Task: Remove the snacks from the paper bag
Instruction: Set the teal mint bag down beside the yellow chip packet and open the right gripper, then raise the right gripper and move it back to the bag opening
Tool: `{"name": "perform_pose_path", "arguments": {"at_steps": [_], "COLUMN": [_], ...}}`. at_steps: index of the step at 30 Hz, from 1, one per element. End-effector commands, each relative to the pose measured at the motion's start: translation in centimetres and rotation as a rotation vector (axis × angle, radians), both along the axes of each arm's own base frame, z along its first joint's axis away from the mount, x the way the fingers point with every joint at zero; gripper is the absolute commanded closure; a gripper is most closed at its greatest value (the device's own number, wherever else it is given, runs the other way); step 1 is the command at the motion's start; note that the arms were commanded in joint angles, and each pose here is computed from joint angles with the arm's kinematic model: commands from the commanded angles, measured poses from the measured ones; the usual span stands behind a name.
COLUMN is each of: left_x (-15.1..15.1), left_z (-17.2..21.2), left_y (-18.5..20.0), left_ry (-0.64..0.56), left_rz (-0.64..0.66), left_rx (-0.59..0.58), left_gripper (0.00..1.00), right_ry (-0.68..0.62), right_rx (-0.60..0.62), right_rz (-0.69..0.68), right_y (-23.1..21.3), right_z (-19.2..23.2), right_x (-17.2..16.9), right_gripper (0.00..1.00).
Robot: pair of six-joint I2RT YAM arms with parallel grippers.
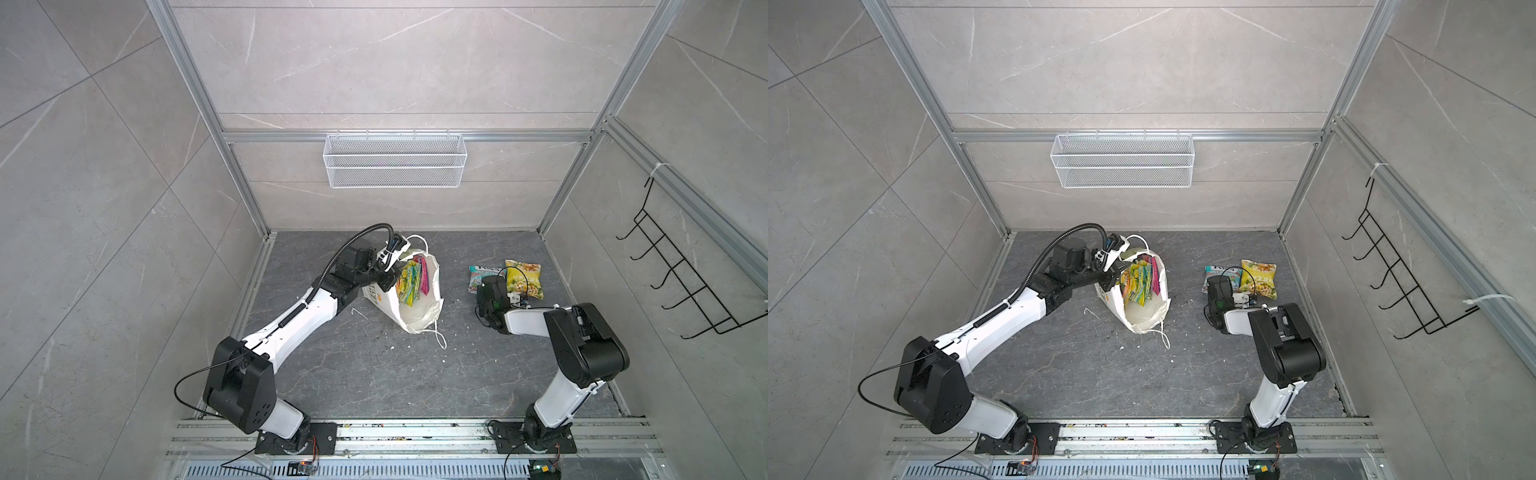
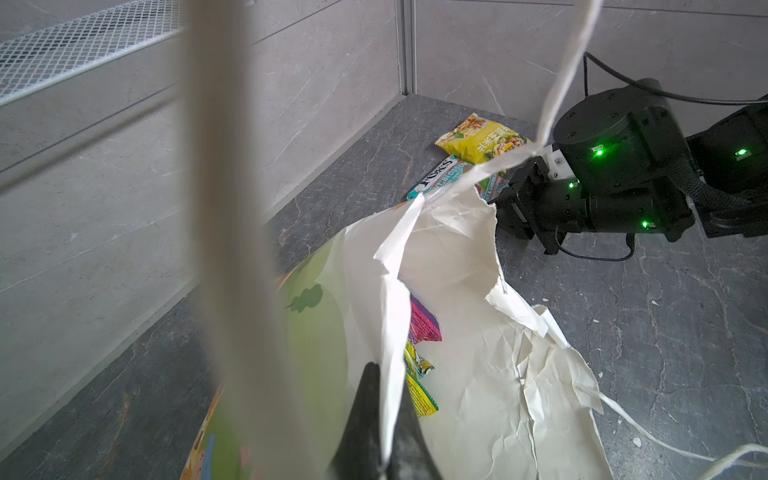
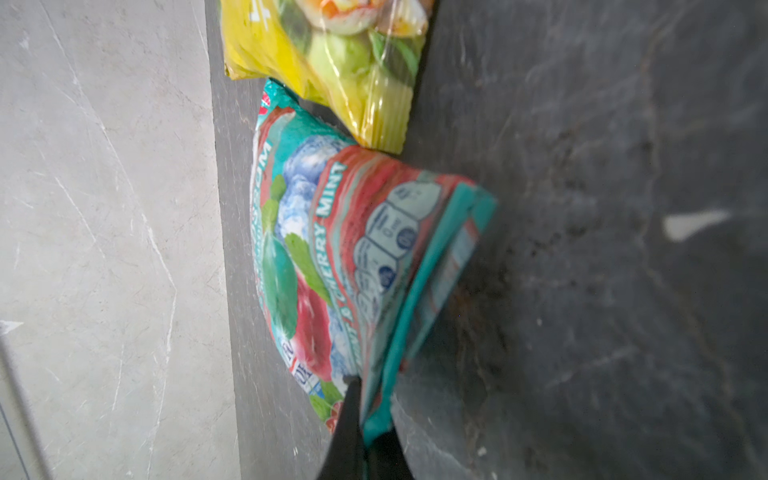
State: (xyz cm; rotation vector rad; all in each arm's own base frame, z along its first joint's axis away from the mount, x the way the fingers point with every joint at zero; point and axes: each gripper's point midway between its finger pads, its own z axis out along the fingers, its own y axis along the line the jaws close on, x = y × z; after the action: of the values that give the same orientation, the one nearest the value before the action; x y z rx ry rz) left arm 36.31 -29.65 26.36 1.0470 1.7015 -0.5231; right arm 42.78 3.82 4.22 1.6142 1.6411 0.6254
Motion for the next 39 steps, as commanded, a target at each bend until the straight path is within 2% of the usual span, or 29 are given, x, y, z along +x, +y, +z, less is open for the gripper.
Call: {"name": "perform_pose_path", "arguments": {"at_steps": [1, 6, 10, 13, 22, 26, 28, 31, 33, 36, 39], "left_x": [-0.5, -0.6, -0.7, -0.7, -0.7, -0.8, -1.0, -1.1, -1.5, -1.8, -1.9], "left_z": [2.8, 2.9, 3.1, 3.1, 3.0, 3.1, 3.1, 3.2, 3.5, 3.6, 3.5], "left_y": [0.0, 0.0, 0.1, 0.1, 0.1, 0.1, 0.2, 0.2, 0.2, 0.2, 0.2], "left_ry": [-0.086, -0.084, -0.087, -0.086, -0.085, -0.085, -0.083, -0.079, -0.069, -0.065, -0.059], "left_rz": [-0.01, -0.01, -0.009, -0.008, -0.009, -0.01, -0.012, -0.014, -0.026, -0.034, -0.037], "left_rx": [-0.043, -0.046, -0.048, -0.047, -0.049, -0.052, -0.052, -0.05, -0.054, -0.06, -0.058], "left_gripper": [1.0, 1.0, 1.0, 1.0, 1.0, 1.0, 1.0, 1.0, 1.0, 1.0, 1.0], "right_ry": [0.024, 0.044, 0.028, 0.007, -0.026, -0.078, -0.088, -0.22, -0.358, -0.55, -0.603], "right_rx": [-0.04, -0.028, -0.011, -0.003, -0.044, -0.104, -0.184, -0.389, -0.508, -0.639, -0.793], "right_rz": [0.015, 0.04, 0.053, 0.053, 0.012, 0.03, 0.107, 0.429, 0.687, 0.929, 1.098], "right_y": [-0.7, -0.8, -0.4, -0.4, -1.9, -2.6, -2.4, 1.0, 4.9, 10.0, 14.3], "right_z": [0.0, -0.3, 0.0, 0.7, 4.3, 7.1, 9.2, 15.4, 19.6, 23.8, 25.2], "right_x": [0.1, 0.2, 0.4, 0.2, -2.6, -4.0, -4.1, -2.5, -2.3, -4.9, -8.3], "right_gripper": [1.0, 1.0, 0.68, 0.55, 0.47, 0.47, 0.47, 0.48, 0.58, 0.7, 0.69]}}
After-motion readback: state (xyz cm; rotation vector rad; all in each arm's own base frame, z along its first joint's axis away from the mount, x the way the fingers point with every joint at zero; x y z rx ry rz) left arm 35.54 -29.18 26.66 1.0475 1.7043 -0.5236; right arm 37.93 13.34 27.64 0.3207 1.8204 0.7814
